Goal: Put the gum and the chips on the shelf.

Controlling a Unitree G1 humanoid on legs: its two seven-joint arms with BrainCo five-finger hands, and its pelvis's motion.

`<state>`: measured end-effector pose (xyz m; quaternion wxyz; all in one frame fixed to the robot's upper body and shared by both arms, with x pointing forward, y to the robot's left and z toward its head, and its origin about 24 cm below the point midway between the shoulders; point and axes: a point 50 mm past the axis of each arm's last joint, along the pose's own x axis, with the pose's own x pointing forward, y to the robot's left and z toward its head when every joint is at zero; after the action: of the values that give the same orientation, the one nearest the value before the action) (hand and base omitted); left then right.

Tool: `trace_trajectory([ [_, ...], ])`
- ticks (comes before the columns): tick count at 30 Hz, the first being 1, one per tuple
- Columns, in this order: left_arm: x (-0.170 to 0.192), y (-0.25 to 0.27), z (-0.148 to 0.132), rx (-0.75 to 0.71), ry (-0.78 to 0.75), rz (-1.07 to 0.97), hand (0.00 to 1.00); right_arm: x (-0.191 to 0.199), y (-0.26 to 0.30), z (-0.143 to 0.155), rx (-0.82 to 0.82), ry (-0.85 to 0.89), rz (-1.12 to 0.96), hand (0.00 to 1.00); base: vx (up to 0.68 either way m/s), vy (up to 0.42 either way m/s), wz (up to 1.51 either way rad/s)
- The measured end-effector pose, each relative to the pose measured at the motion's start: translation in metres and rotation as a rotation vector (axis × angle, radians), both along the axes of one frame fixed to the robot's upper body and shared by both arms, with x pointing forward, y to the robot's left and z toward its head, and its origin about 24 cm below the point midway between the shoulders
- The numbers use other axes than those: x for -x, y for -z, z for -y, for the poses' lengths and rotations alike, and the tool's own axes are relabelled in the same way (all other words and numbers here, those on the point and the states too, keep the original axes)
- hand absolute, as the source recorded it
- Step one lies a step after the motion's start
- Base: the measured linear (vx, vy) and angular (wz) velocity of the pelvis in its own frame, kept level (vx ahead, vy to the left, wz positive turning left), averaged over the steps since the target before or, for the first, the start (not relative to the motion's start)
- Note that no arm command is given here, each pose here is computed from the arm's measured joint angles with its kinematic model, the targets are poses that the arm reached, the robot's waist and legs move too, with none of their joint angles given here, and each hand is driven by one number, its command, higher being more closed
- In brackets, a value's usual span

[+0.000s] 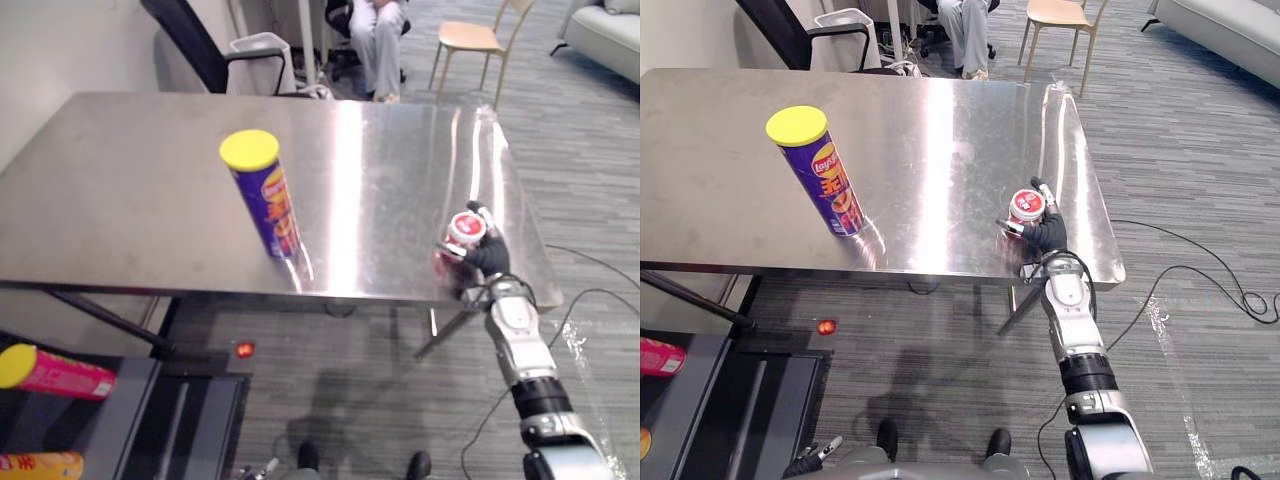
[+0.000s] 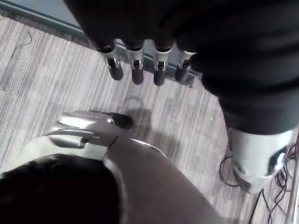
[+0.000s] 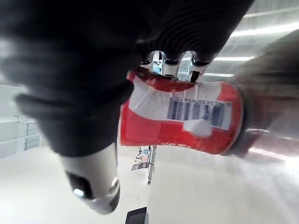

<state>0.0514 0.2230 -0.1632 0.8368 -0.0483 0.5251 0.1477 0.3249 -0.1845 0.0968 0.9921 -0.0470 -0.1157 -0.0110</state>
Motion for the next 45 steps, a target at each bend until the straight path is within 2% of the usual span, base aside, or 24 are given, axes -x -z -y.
trace_trajectory([
  [5,-0.001,-0.001,-0.001,-0.004,0.0,0.005,0.0,-0.005,-0.003,-0.013,0.012,-0.044,0.003,1.0,0.0,0.0,0.0],
  [19,-0.005,-0.002,-0.002,-0.011,-0.007,0.025,0.0,-0.005,-0.003,-0.019,0.021,-0.065,0.004,1.0,0.0,0.0,0.0],
  [23,-0.006,-0.002,-0.002,-0.013,-0.015,0.029,0.0,0.005,-0.016,-0.02,0.017,-0.077,0.075,1.0,0.0,0.0,0.01],
  [31,-0.003,-0.002,-0.003,-0.03,0.0,0.009,0.0,0.054,-0.041,0.007,0.001,-0.043,0.244,1.0,0.0,0.005,0.12],
  [45,0.009,0.001,-0.002,-0.021,0.0,-0.04,0.0,0.092,-0.01,0.042,-0.047,0.066,0.134,1.0,-0.04,-0.008,-0.06],
])
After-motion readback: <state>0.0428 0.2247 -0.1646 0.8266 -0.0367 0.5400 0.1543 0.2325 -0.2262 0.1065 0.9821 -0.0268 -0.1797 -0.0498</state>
